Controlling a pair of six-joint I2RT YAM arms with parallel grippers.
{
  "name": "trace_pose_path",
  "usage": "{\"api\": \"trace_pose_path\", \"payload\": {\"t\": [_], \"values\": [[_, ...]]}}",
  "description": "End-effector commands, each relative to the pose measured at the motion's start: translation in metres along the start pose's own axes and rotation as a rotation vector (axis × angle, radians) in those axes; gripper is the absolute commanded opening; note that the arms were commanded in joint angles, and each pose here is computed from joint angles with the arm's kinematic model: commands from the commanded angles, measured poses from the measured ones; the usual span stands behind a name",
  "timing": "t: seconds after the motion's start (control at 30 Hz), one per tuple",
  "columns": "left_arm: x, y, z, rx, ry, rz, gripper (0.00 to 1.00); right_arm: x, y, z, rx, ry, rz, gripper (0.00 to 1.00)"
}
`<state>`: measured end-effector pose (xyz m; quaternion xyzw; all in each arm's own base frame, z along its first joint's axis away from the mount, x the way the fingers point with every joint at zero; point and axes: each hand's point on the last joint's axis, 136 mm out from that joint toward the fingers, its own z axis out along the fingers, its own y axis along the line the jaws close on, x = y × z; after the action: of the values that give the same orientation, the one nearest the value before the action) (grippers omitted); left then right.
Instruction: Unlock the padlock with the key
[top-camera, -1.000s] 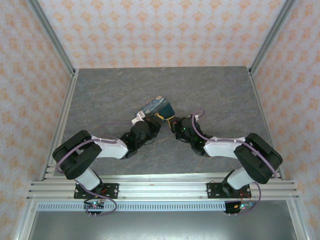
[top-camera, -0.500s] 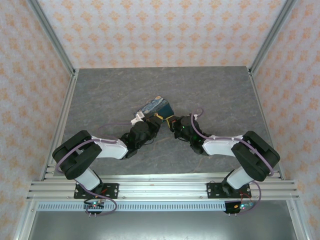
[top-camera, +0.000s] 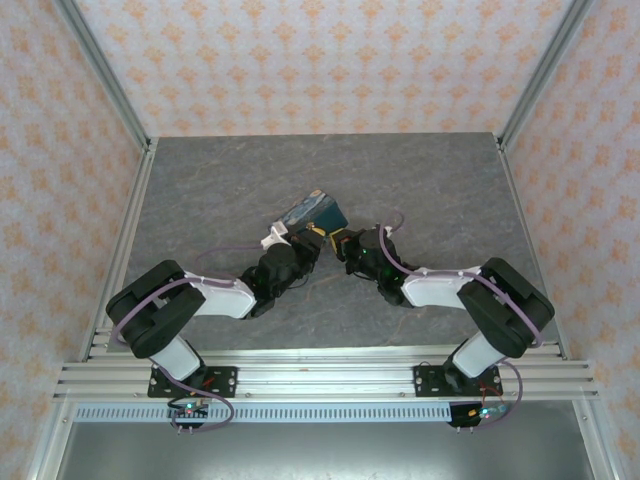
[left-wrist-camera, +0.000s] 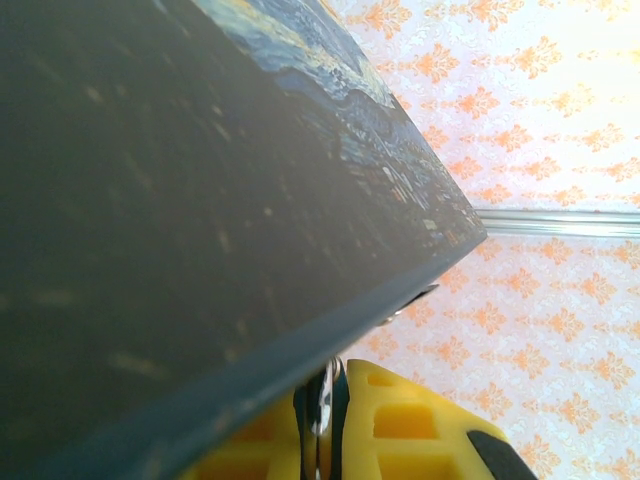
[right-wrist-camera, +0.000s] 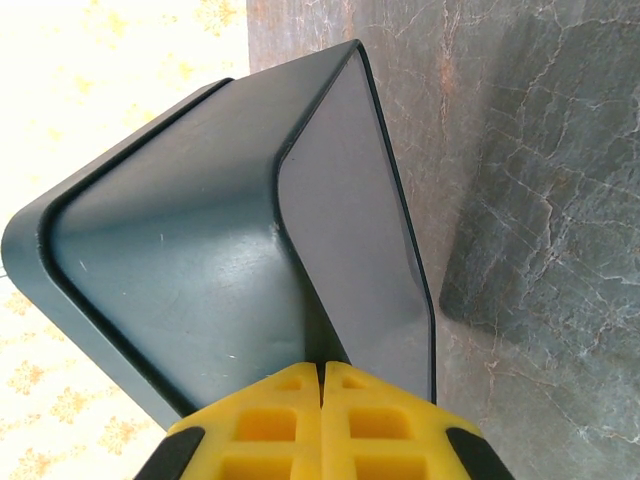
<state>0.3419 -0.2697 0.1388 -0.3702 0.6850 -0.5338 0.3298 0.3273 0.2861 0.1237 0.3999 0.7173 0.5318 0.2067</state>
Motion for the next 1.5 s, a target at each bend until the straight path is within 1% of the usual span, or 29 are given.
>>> {"api": "trace_pose_path", "payload": {"t": [0.0,0.2,0.4,0.5,0.6,0.8,1.07,1.3,1.47], "values": [[0.026,-0.035,-0.006,0.132,0.102,-0.015,0.0,0.036,0.024,-0.009,-0.074,0.149,-0.036,0.0],[0.018,-0.032,-0.014,0.103,0.091,0.01,0.0,0.014,0.0,-0.032,-0.013,0.074,-0.06,0.0],[0.012,-0.015,-0.028,0.049,0.097,0.022,0.0,0.01,0.009,-0.054,-0.032,0.054,-0.104,0.0],[0.009,-0.007,-0.036,0.012,0.097,0.044,0.0,0.004,0.007,-0.066,-0.032,0.029,-0.108,0.0],[0.005,-0.007,-0.043,0.015,0.089,0.056,0.0,0.001,0.006,-0.075,-0.04,0.01,-0.101,0.0],[0.003,-0.014,-0.051,0.033,0.086,0.03,0.0,0.003,0.013,-0.075,-0.073,-0.005,-0.078,0.0],[0.003,-0.013,-0.055,0.055,0.094,-0.072,0.0,0.016,0.021,-0.065,-0.087,-0.004,-0.08,0.0],[0.002,-0.022,-0.057,0.071,0.096,-0.096,0.0,0.032,0.022,-0.053,-0.086,0.025,-0.089,0.0],[0.0,-0.023,-0.06,0.064,0.089,-0.107,0.0,0.036,0.022,-0.047,-0.086,0.032,-0.089,0.0]]}}
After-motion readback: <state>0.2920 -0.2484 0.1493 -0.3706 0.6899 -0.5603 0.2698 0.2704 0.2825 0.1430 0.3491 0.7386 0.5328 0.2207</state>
